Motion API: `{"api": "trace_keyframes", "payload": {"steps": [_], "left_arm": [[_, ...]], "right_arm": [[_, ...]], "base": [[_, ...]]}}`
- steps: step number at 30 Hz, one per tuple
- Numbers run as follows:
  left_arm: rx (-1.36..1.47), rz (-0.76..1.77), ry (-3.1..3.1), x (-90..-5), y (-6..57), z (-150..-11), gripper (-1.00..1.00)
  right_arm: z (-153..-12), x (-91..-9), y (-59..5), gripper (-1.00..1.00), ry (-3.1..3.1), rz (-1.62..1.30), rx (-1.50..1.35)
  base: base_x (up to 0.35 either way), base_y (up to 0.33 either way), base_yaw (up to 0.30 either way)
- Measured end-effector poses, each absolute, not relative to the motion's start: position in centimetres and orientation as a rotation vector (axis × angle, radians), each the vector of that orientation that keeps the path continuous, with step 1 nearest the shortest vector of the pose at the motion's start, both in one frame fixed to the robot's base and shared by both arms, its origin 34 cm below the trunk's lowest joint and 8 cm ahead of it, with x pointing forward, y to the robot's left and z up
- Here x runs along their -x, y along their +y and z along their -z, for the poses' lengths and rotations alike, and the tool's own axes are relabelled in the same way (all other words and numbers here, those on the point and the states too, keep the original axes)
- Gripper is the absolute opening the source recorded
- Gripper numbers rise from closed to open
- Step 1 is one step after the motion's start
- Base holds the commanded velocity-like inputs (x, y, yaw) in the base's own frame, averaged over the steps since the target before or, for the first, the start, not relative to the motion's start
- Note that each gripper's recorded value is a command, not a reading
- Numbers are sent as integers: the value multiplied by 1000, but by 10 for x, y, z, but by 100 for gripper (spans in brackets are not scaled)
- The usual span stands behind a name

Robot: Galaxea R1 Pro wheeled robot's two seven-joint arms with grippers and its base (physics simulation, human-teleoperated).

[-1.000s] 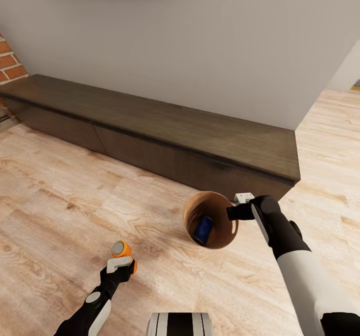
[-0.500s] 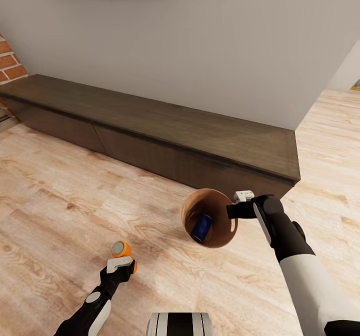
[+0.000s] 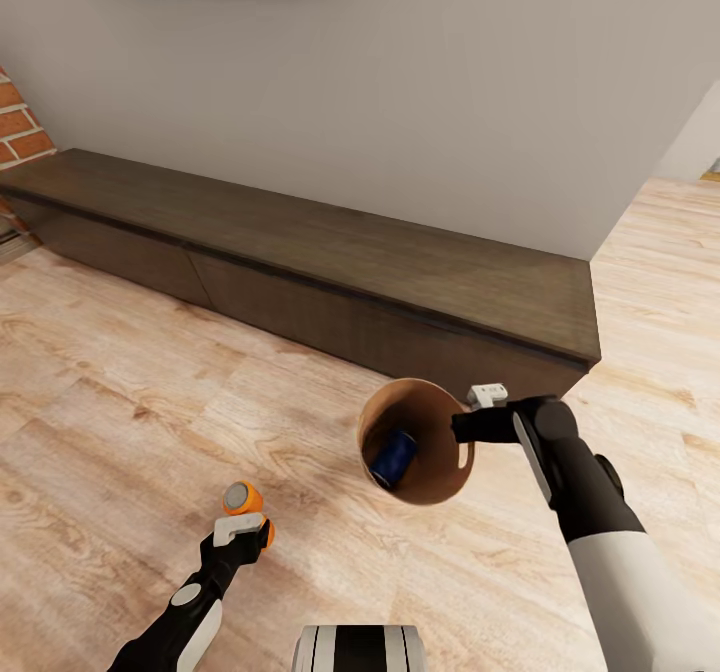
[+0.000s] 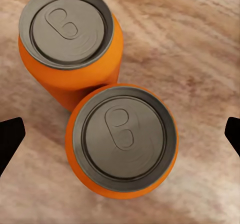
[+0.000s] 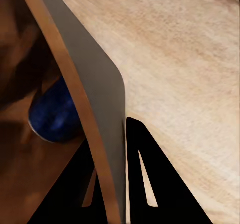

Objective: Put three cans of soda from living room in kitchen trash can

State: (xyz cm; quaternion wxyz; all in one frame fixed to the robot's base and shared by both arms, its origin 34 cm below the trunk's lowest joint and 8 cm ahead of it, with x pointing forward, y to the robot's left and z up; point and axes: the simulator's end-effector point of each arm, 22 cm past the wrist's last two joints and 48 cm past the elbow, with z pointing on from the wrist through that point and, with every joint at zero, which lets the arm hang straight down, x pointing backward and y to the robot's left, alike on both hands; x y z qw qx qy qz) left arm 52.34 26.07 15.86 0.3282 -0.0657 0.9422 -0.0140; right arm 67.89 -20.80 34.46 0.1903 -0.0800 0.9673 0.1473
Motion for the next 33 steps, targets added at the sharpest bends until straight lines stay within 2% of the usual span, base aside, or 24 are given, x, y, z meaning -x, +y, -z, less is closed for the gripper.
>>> {"api": "trace_keyframes", "payload": {"steps": [33], "left_arm": [[170,36,2467,-523,260,-159,100]], "right_arm": [[-356,-682,-203,-100,2682,-427,255]], "base": [[0,0,0]]}}
